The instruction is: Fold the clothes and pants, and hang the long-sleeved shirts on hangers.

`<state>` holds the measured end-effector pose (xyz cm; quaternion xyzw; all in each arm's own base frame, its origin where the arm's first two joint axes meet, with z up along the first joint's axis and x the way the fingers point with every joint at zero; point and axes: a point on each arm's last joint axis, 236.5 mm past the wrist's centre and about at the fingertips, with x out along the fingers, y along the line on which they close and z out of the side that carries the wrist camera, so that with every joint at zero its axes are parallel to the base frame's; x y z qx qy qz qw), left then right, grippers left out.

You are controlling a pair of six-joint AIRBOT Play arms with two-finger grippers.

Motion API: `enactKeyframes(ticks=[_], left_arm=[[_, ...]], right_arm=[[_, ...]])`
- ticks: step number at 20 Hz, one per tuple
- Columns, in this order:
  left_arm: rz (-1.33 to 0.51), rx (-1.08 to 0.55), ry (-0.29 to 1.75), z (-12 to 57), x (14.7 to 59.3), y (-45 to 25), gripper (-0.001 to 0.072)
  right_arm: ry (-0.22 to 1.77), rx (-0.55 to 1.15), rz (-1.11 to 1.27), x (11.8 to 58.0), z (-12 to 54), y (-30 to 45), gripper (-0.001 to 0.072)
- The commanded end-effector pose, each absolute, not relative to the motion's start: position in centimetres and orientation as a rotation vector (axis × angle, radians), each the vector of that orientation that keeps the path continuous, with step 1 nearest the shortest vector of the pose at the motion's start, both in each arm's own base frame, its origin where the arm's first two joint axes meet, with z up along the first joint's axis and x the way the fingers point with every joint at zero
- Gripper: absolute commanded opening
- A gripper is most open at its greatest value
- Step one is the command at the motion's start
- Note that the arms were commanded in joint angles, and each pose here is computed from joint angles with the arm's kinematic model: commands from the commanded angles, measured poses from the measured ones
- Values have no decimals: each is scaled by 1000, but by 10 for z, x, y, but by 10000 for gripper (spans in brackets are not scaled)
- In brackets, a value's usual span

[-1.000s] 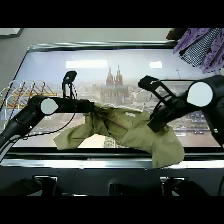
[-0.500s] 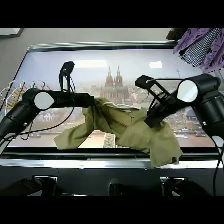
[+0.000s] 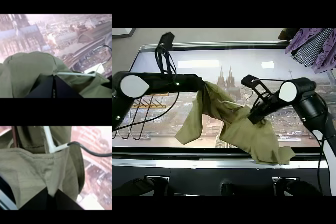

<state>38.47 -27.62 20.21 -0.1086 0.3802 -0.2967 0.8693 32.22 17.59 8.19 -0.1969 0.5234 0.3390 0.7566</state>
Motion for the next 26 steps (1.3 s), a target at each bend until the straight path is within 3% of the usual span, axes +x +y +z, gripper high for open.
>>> enactKeyframes(ticks=[1, 5, 9, 10, 11, 13, 14, 18, 20, 26], left_arm=[[-690, -212, 950, 195, 344, -283, 26], [-713, -154, 1151, 112, 282, -294, 24], [-674, -335, 1165, 63, 266, -303, 28], [-674, -355, 1142, 66, 270, -305, 66], [-678, -354, 1118, 71, 275, -305, 183], [-696, -324, 1087, 84, 284, -299, 523], [-704, -305, 1075, 93, 288, -293, 616], [-777, -135, 950, 143, 304, -258, 617], [-871, 90, 870, 155, 301, -241, 617], [-1012, 442, 928, 101, 277, -213, 617]], right_arm=[[1034, -358, 712, 347, 91, 191, 28], [984, -311, 755, 343, 113, 204, 28], [1010, -375, 815, 312, 124, 195, 28], [1013, -391, 828, 308, 125, 194, 28], [1016, -409, 841, 305, 125, 193, 28], [985, -490, 892, 304, 124, 193, 28], [954, -553, 930, 305, 124, 193, 28], [794, -778, 1048, 313, 127, 196, 28], [756, -852, 1093, 313, 126, 197, 28], [665, -919, 1241, 312, 117, 216, 29]])
